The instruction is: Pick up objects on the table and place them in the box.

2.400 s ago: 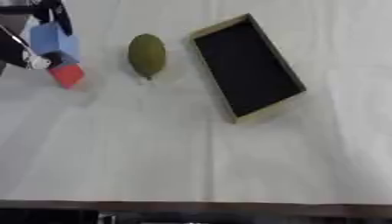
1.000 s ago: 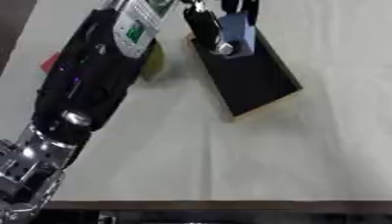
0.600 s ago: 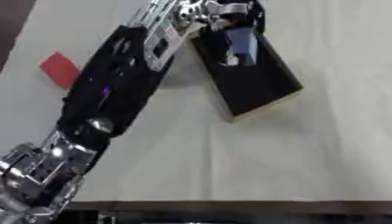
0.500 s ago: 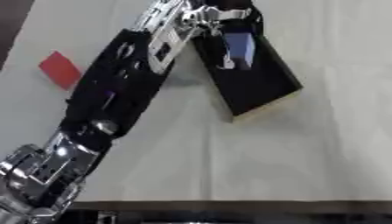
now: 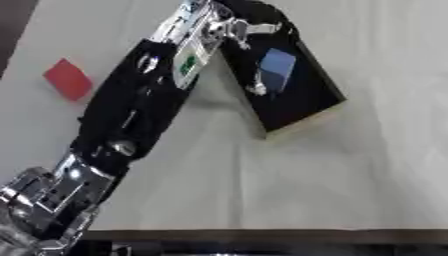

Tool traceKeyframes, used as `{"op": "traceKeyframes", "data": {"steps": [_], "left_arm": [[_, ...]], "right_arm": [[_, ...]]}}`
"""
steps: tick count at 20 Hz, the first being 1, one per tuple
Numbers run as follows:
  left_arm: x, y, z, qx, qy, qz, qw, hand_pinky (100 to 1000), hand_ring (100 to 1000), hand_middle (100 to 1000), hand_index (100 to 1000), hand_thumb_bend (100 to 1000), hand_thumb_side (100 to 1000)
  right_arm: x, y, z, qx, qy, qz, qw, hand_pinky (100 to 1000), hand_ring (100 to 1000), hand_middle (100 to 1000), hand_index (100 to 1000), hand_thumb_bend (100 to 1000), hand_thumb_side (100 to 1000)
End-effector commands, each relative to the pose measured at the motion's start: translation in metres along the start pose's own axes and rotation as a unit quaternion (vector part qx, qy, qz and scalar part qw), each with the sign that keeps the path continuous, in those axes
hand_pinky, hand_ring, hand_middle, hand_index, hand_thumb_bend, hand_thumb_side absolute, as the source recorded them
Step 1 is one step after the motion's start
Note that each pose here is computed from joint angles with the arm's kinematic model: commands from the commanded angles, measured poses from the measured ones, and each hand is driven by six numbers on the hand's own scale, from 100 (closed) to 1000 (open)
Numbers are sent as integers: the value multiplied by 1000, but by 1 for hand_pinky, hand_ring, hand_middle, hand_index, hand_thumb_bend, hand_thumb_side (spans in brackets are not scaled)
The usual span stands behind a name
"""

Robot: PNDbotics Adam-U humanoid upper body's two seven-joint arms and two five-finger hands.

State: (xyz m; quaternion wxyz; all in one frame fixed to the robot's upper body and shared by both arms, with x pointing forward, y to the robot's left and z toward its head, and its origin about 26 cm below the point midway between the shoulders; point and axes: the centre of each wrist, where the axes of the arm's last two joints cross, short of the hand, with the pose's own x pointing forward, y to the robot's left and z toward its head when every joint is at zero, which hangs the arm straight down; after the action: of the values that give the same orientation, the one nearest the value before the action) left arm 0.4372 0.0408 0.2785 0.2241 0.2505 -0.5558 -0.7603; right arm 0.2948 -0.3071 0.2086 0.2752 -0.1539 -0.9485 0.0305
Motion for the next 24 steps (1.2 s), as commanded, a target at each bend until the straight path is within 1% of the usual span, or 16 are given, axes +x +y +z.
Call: {"op": "traceKeyframes", "data": {"steps": [1, 2, 4, 5, 6, 8, 11, 14, 17, 20, 24], "left_arm": [[-1, 15, 11, 37, 7, -13, 999, 934, 886, 808, 942, 585, 287], [-2, 20, 16, 54, 12, -16, 998, 929, 882, 802, 936, 569, 273], [-3, 31, 28, 86, 21, -19, 996, 917, 871, 789, 926, 536, 274], [-5, 37, 36, 103, 24, -18, 994, 907, 862, 779, 919, 506, 256], [-7, 43, 45, 118, 28, -17, 993, 904, 859, 776, 916, 498, 249], [-12, 54, 66, 148, 38, -20, 988, 901, 854, 773, 911, 493, 246], [-24, 61, 97, 173, 53, -31, 983, 902, 857, 782, 912, 511, 247], [-42, 60, 128, 182, 70, -24, 980, 902, 857, 786, 916, 511, 261], [-57, 56, 152, 188, 97, -12, 977, 903, 859, 790, 918, 515, 258], [-74, 46, 173, 178, 132, -3, 975, 905, 863, 796, 920, 538, 268], [-94, 26, 192, 147, 181, 8, 972, 907, 866, 800, 920, 562, 274]], "right_arm": [[5, -2, -4, 3, -9, 0, 1000, 868, 818, 611, 877, 100, 637], [4, -3, -3, 2, -9, 0, 1000, 869, 818, 611, 877, 100, 637], [4, -3, -3, 2, -7, 1, 1000, 869, 818, 611, 878, 100, 637], [4, -4, -3, 2, -7, 2, 1000, 869, 818, 611, 878, 100, 638], [4, -4, -2, 1, -7, 3, 1000, 869, 818, 611, 877, 100, 638], [4, -6, -2, 0, -7, 6, 1000, 869, 818, 611, 877, 100, 637], [4, -8, -2, -2, -7, 11, 1000, 869, 818, 612, 877, 100, 637], [4, -10, -1, -3, -6, 16, 1000, 869, 818, 611, 877, 100, 637], [4, -10, -2, -3, -7, 18, 1000, 869, 818, 612, 877, 100, 636], [4, -11, -1, -4, -8, 21, 1000, 870, 818, 612, 877, 100, 635], [4, -11, -2, -3, -9, 21, 1000, 870, 818, 612, 877, 100, 635]]}}
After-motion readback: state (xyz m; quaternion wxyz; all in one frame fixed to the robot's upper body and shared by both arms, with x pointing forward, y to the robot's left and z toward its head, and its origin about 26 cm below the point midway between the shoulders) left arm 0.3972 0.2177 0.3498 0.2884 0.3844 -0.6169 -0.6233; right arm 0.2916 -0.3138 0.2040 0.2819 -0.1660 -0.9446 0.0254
